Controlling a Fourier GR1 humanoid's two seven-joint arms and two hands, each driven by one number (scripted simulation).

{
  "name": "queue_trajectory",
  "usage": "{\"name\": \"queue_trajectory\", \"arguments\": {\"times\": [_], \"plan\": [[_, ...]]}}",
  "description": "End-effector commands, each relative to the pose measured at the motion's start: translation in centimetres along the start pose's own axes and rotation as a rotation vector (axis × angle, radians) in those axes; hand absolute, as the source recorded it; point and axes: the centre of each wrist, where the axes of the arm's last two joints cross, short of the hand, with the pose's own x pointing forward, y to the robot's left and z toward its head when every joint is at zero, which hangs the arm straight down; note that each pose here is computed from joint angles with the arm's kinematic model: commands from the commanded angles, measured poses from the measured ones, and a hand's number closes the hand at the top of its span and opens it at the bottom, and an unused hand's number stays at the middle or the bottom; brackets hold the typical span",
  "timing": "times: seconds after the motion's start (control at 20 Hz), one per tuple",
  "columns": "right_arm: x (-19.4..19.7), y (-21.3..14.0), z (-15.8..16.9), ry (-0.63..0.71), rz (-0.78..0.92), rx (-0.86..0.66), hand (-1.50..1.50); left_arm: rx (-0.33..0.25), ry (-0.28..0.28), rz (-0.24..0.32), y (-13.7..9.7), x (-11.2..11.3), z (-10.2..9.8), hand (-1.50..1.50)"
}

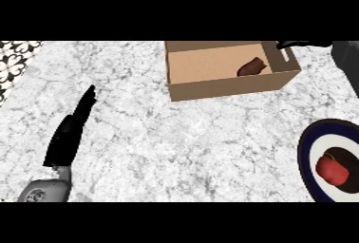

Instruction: Pick the sweet potato from the plate and place it in the cardboard box

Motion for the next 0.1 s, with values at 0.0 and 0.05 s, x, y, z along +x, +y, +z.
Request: {"name": "queue_trajectory", "arguments": {"times": [0.0, 0.05], "plan": [[1.09, -2.79, 1.92, -0.037, -0.017, 0.018, -1.50, -0.015, -0.009, -0.003, -0.18, 0.43, -0.36, 0.00], [1.09, -2.92, 2.04, -0.036, -0.012, 0.036, -1.50, -0.019, -0.003, 0.013, -1.02, 0.10, -0.07, 0.00]]}}
